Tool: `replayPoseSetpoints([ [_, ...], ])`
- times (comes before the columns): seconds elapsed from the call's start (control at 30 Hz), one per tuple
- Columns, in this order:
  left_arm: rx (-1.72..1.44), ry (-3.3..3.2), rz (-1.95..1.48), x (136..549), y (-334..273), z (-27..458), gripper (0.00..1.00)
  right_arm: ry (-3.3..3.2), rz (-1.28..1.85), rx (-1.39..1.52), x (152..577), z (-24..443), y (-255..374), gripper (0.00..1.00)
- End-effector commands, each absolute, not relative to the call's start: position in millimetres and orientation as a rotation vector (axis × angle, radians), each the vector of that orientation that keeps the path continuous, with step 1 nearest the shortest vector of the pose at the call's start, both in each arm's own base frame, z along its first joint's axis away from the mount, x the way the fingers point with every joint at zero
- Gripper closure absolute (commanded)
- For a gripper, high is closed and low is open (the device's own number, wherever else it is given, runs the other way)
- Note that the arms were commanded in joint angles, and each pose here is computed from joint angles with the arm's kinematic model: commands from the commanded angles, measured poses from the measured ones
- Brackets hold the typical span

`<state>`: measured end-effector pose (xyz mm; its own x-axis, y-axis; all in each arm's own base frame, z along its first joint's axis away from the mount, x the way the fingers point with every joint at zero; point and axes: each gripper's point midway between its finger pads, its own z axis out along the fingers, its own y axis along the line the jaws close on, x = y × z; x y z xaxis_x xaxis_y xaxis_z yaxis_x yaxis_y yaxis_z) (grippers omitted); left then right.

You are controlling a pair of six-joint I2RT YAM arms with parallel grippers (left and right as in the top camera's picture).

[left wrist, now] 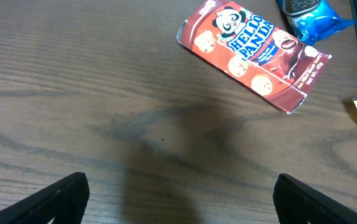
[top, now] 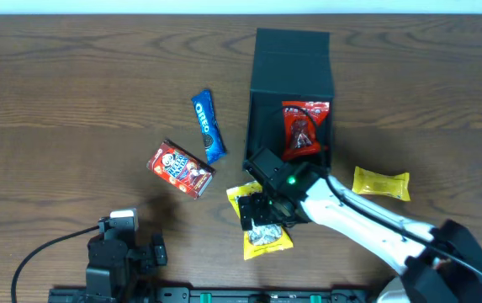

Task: Pack container
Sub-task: 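Move the right gripper to the yellow Hacks bag and grasp it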

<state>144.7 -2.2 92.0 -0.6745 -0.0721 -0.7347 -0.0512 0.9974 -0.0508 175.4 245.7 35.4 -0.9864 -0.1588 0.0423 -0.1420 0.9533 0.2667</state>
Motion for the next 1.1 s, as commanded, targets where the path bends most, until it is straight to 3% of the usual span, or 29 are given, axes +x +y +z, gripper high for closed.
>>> replayPoseSetpoints([
  [0.0, -0.082, 2.367, -0.015, 138.7, -0.4, 75.7, 0.05, -3.01, -0.385, 0.194, 173.2, 24.7, 244.8, 0.01],
  [0.63, -0.082, 2.367, -0.015, 138.7, -0.4, 75.7, 0.05, -2.996, -0.323, 0.218, 168.8, 10.8, 236.4, 0.01],
  [1.07, -0.082, 2.367, -0.015, 138.7, -0.4, 75.7, 0.05, -3.012, -0.295, 0.276, 170.3, 7.1, 231.7, 0.11],
])
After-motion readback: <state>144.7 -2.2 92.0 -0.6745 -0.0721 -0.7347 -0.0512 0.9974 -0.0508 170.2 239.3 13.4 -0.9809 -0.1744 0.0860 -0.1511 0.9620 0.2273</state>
